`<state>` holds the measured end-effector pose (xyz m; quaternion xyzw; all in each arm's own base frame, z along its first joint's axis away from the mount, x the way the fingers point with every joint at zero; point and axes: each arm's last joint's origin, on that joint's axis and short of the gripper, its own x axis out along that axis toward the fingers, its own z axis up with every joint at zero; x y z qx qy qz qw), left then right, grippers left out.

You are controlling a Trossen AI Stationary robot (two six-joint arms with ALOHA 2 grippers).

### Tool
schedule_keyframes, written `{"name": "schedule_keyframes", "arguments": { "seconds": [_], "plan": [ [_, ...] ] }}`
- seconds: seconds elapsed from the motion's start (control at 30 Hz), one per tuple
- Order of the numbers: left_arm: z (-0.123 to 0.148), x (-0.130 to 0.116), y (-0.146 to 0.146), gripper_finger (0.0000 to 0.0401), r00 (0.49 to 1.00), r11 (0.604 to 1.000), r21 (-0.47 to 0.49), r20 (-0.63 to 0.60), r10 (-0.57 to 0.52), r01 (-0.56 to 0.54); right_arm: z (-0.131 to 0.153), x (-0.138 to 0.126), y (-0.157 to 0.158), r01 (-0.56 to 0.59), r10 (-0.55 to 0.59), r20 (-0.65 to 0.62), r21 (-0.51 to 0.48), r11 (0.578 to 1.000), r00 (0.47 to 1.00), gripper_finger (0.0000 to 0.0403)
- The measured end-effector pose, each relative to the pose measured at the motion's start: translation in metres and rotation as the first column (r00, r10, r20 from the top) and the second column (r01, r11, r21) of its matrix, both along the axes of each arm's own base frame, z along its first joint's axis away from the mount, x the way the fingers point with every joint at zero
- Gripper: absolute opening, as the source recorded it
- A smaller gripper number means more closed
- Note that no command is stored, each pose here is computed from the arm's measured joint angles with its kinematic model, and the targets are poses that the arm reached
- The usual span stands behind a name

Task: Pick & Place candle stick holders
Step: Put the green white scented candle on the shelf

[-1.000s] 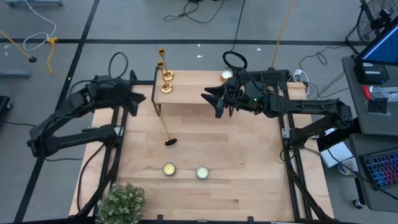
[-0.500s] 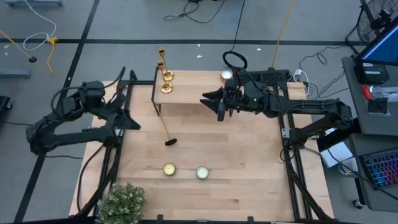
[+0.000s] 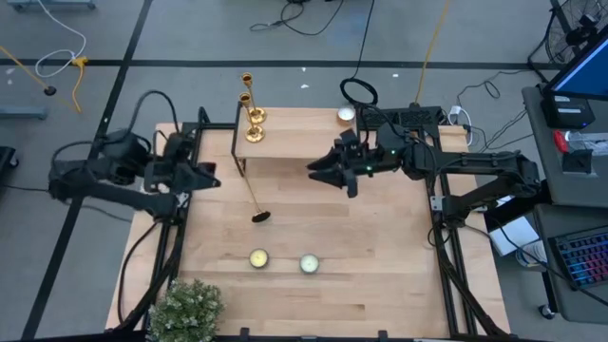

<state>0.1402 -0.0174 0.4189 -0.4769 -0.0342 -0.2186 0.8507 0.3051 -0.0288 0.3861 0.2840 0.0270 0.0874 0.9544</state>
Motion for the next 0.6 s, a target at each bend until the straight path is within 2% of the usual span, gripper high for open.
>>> {"name": "schedule_keyframes", "arguments": {
  "seconds": [0.1,0.27,0.4,0.5,0.6],
  "plan": [
    [-0.007,0.021,-0.018,0.0088,1.0,0.998,0.052,-0.016,0.02,-0.019,0.001,-0.001,0.002,-0.049,0.049,0.002,0.026,0.998,0.999,0.0171],
    [-0.035,0.059,-0.062,0.0088,0.99,0.987,0.161,-0.138,0.041,-0.018,0.004,-0.004,0.007,-0.104,0.103,0.013,0.025,0.994,0.995,0.0171],
    [-0.054,0.078,-0.092,0.0088,0.968,0.972,0.222,-0.221,0.121,-0.071,0.003,-0.004,0.008,-0.128,0.128,-0.001,0.022,0.992,0.992,0.0171],
    [-0.066,0.085,-0.109,0.0088,0.934,0.961,0.26,-0.309,0.178,-0.097,0.001,-0.005,0.009,-0.159,0.159,-0.018,0.022,0.987,0.987,0.0171],
    [-0.075,0.085,-0.119,0.0088,0.871,0.955,0.284,-0.445,0.208,-0.082,-0.004,-0.005,0.01,-0.185,0.186,-0.072,0.024,0.983,0.98,0.0171]
  ]
}}
